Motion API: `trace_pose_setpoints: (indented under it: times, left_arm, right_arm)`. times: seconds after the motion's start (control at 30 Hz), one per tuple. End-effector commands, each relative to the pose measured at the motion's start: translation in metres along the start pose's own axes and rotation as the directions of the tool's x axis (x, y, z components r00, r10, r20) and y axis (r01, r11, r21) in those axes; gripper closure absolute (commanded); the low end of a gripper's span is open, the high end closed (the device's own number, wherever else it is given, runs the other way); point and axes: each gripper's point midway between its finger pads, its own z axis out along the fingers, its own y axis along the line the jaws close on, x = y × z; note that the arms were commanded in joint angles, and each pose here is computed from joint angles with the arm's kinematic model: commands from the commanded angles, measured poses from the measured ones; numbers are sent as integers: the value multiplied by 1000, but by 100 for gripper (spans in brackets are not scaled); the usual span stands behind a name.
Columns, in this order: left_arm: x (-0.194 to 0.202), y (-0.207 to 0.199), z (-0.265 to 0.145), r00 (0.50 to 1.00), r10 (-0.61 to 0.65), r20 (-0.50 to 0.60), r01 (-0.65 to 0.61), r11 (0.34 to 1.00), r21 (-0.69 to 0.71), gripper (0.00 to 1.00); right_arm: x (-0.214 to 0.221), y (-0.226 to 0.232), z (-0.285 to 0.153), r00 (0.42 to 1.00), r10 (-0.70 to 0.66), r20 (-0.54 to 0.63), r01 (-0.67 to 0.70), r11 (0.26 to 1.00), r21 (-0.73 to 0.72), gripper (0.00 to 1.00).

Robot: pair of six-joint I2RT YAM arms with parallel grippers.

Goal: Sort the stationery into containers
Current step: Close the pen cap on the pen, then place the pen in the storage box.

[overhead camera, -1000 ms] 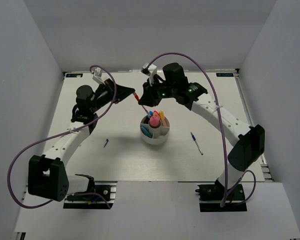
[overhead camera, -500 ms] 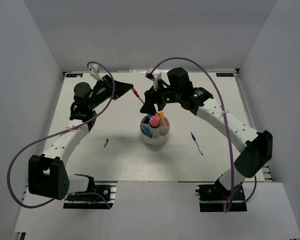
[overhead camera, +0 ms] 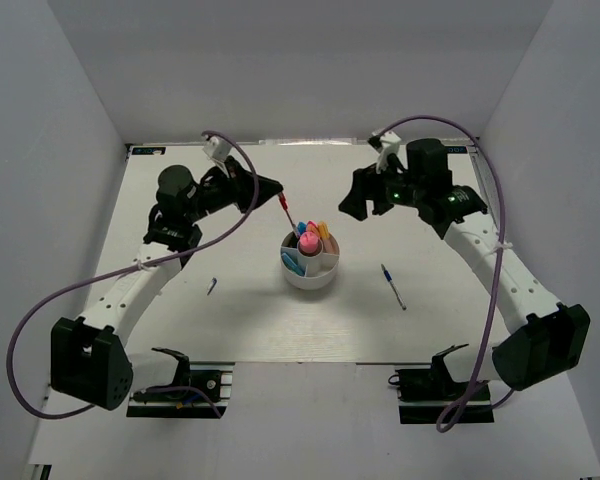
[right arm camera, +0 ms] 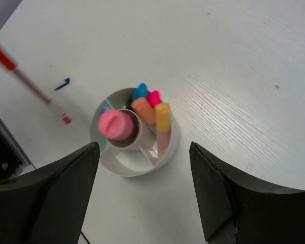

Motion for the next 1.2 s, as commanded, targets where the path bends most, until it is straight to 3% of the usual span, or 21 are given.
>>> trace_pose_setpoints:
  times: [0.0, 0.17, 0.2, 0.4, 0.57, 0.9, 0.97, 1.17]
  left_arm:
    - [15, -37, 5, 991, 125, -47, -117, 983, 143, 100]
    - [58, -61, 28, 968, 196, -155, -155, 957, 245, 100]
    - [56, -62, 33, 957, 247, -149, -206, 947, 248, 100]
    - [93, -55, 43, 910, 296, -291, -235, 945, 227, 100]
    - [111, -51, 50, 866, 389, -315, -324, 915, 241, 100]
    - [148, -56, 59, 801, 451, -393, -349, 886, 305, 100]
    - [154, -55, 60, 788, 467, -401, -362, 878, 312, 97]
    - [167, -53, 63, 760, 473, -446, -357, 877, 322, 74]
  right_arm:
    - [12, -26, -8, 993, 118, -3, -118, 992, 52, 23]
    - [10, -56, -19, 983, 184, 23, -186, 979, 88, 23]
    - [8, -56, -21, 984, 178, 26, -180, 980, 88, 23]
    - [11, -75, -32, 981, 190, 37, -194, 972, 133, 23]
    - [13, -79, -34, 978, 205, 42, -209, 969, 130, 23]
    - [18, -84, -35, 978, 206, 30, -208, 968, 137, 26]
    - [23, -84, -36, 977, 212, 22, -213, 967, 138, 27]
    - [24, -84, -37, 978, 208, 24, -209, 967, 142, 28]
